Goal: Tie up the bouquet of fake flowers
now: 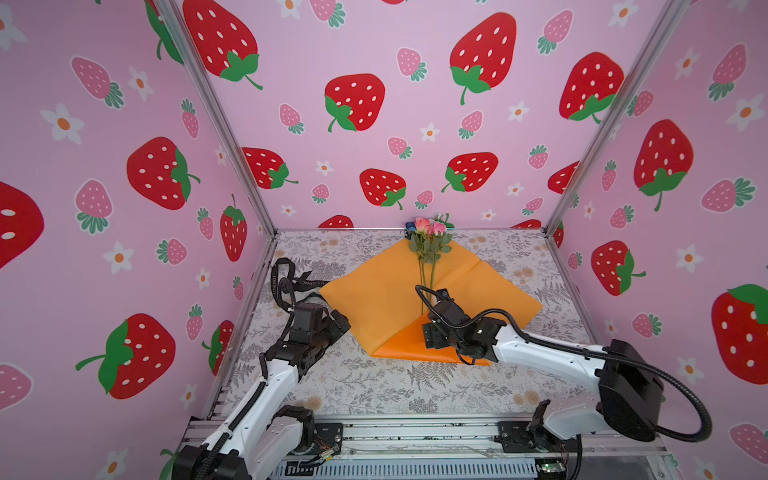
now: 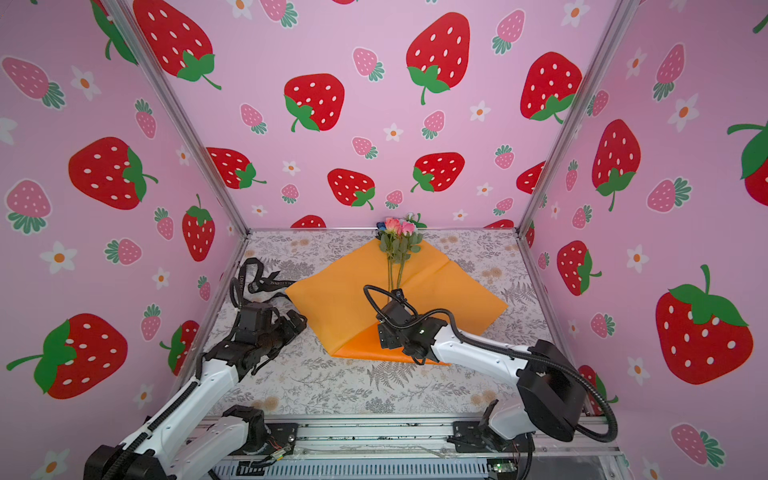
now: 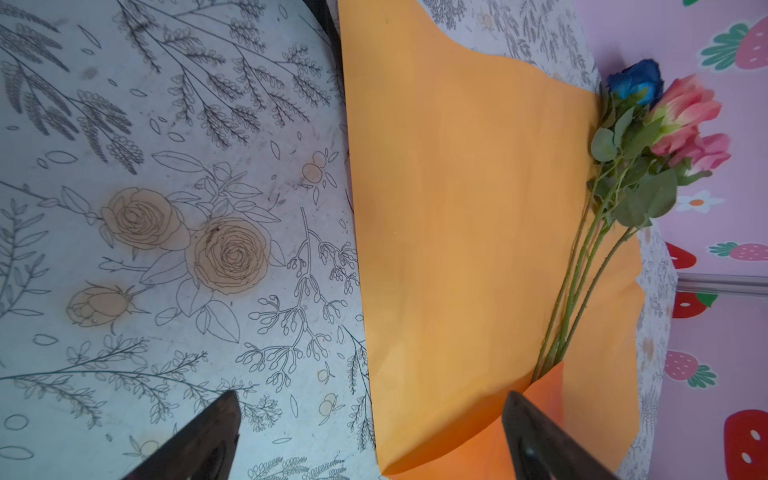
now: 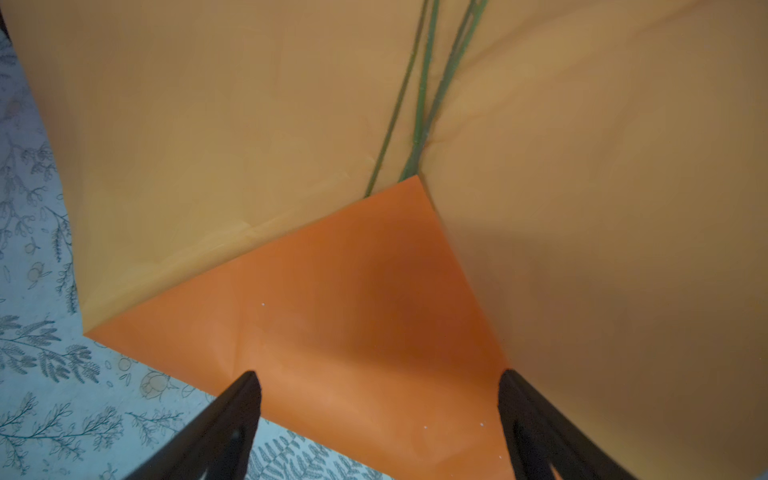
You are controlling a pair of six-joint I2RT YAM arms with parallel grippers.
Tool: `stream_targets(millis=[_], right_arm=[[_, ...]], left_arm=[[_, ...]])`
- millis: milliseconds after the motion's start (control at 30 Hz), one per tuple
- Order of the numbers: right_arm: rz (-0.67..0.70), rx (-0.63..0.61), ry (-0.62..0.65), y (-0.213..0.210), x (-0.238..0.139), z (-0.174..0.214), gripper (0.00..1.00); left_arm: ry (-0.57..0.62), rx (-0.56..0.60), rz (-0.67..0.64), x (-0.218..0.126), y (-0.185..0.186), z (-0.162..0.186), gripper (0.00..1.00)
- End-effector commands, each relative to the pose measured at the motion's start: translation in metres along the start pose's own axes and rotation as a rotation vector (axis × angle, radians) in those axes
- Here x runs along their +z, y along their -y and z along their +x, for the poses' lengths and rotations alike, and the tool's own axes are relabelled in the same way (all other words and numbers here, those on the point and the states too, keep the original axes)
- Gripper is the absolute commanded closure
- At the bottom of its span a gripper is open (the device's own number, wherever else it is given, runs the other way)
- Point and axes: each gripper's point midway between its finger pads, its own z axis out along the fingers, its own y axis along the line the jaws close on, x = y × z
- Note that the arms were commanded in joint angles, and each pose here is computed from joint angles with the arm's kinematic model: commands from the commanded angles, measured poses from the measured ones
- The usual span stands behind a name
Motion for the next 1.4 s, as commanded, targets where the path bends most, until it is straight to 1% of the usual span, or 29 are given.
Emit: stream_targets(millis=[0,167,367,500,600,733,867,1000,1167,1367], right_arm=[[0.03,-0.116,0.012,-0.018,0.007,-0.007,0.06],[0.084,-0.195,0.004,-0.033,0.023,-0.01,0.05],[0.088,-0.236,0.005,-0.044,0.039,-0.014,0.08],[0.09,-0.268,-0.001,-0.051,0.048,-0.013,0.14],[0.091,-0.287,-0.005,-0.056,0.053,-0.012,0.2],[0.082,-0.301,-0.018,-0.06,0.058,-0.008,0.24],[0.076,-0.306,-0.034,-0.063,0.064,-0.004,0.25],[0.07,-0.305,-0.041,-0.066,0.068,-0.003,0.25],[0.068,-0.305,-0.044,-0.069,0.07,-0.004,0.26],[0.078,-0.306,-0.047,-0.067,0.073,-0.002,0.26]], left_arm=[[0.006,-0.049,0.024,0.001,-0.005,-0.006,0.01],[0.021,-0.112,0.065,0.001,-0.009,-0.01,0.01],[0.023,-0.104,0.065,0.004,-0.013,-0.013,0.01],[0.034,-0.092,0.067,0.01,-0.014,-0.021,0.01],[0.035,-0.069,0.113,0.015,-0.004,-0.031,0.01],[0.051,-0.014,0.131,0.023,0.008,-0.05,0.01],[0.072,0.04,0.147,0.036,0.018,-0.07,0.0],[0.062,0.07,0.196,0.055,0.03,-0.084,0.05],[0.056,0.06,0.197,0.074,0.033,-0.098,0.06],[0.048,0.052,0.182,0.093,0.029,-0.105,0.06]])
